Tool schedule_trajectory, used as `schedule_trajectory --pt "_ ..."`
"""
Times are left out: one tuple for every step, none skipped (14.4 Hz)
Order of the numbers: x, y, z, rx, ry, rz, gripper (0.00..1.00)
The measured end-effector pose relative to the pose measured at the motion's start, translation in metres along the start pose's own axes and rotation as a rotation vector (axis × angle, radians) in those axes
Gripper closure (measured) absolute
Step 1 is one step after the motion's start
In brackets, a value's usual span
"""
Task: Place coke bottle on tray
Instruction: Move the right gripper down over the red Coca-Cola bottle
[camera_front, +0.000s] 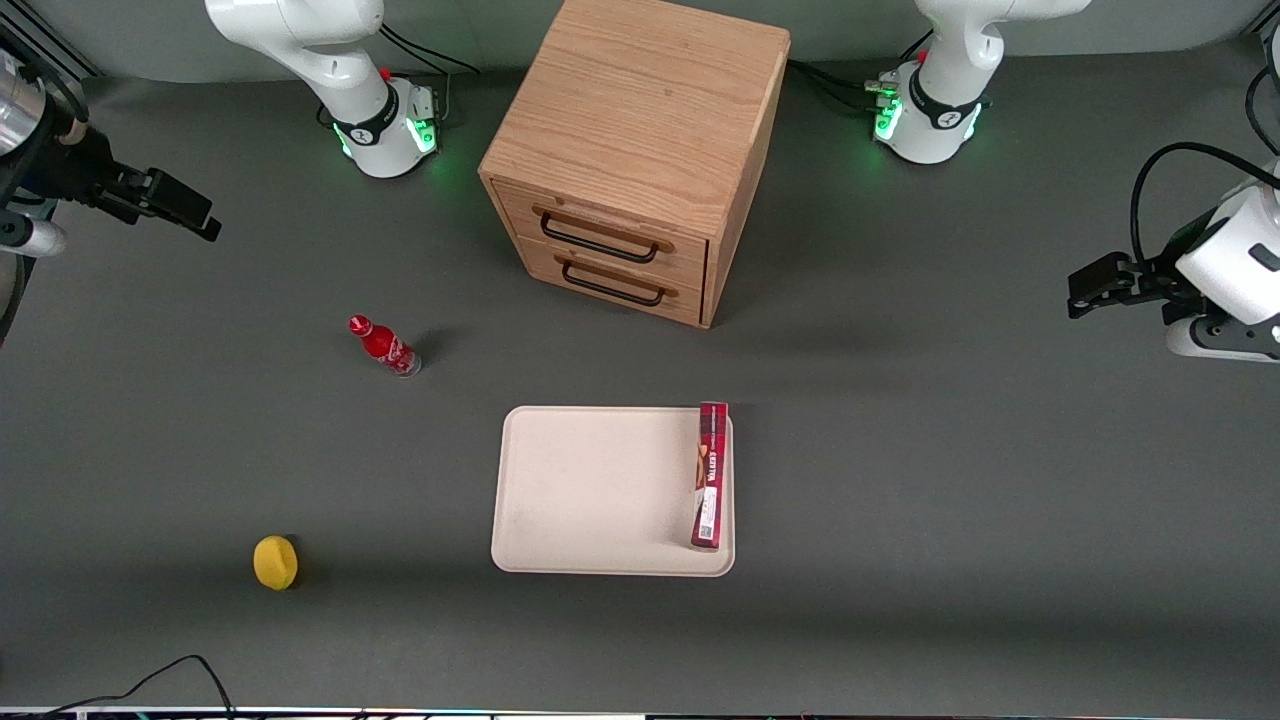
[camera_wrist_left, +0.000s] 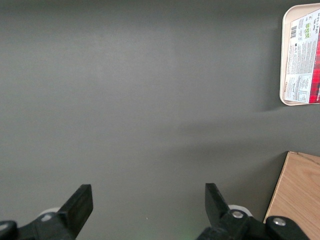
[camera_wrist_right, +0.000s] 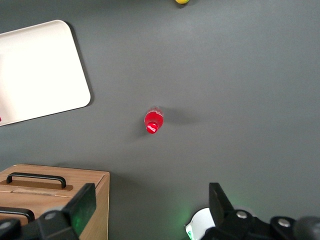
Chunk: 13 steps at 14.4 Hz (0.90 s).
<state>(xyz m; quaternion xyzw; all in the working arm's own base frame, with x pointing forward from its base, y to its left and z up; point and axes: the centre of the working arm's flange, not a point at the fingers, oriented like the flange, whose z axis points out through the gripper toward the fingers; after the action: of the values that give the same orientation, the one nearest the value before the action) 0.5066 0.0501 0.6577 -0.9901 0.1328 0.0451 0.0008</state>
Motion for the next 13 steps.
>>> schedule_trajectory --pt "0.001 0.000 0.001 -0.002 -0.007 0.001 0.00" --pt "0.000 0.000 0.002 -0.007 -0.020 0.000 0.00" --pt "-0.001 0.001 0.002 -0.009 -0.026 0.000 0.00" --pt "-0.002 0.001 0.003 -0.013 -0.036 0.000 0.00" --pt "-0.003 0.001 0.005 -0.016 -0.046 -0.001 0.00" --pt "-0.004 -0.001 0.009 -0.013 -0.064 -0.005 0.00" --pt "-0.004 -0.006 0.016 0.003 -0.085 -0.011 0.00" --pt "-0.002 -0.010 0.028 0.017 -0.102 -0.016 0.00" --pt "0.002 -0.015 0.047 0.023 -0.105 -0.019 0.00" --pt "0.006 -0.023 0.071 0.025 -0.097 -0.025 0.00" --pt "0.008 -0.033 0.099 0.025 -0.086 -0.034 0.00" --pt "0.008 -0.042 0.130 0.025 -0.073 -0.040 0.00" --pt "0.008 -0.050 0.161 0.020 -0.053 -0.044 0.00"
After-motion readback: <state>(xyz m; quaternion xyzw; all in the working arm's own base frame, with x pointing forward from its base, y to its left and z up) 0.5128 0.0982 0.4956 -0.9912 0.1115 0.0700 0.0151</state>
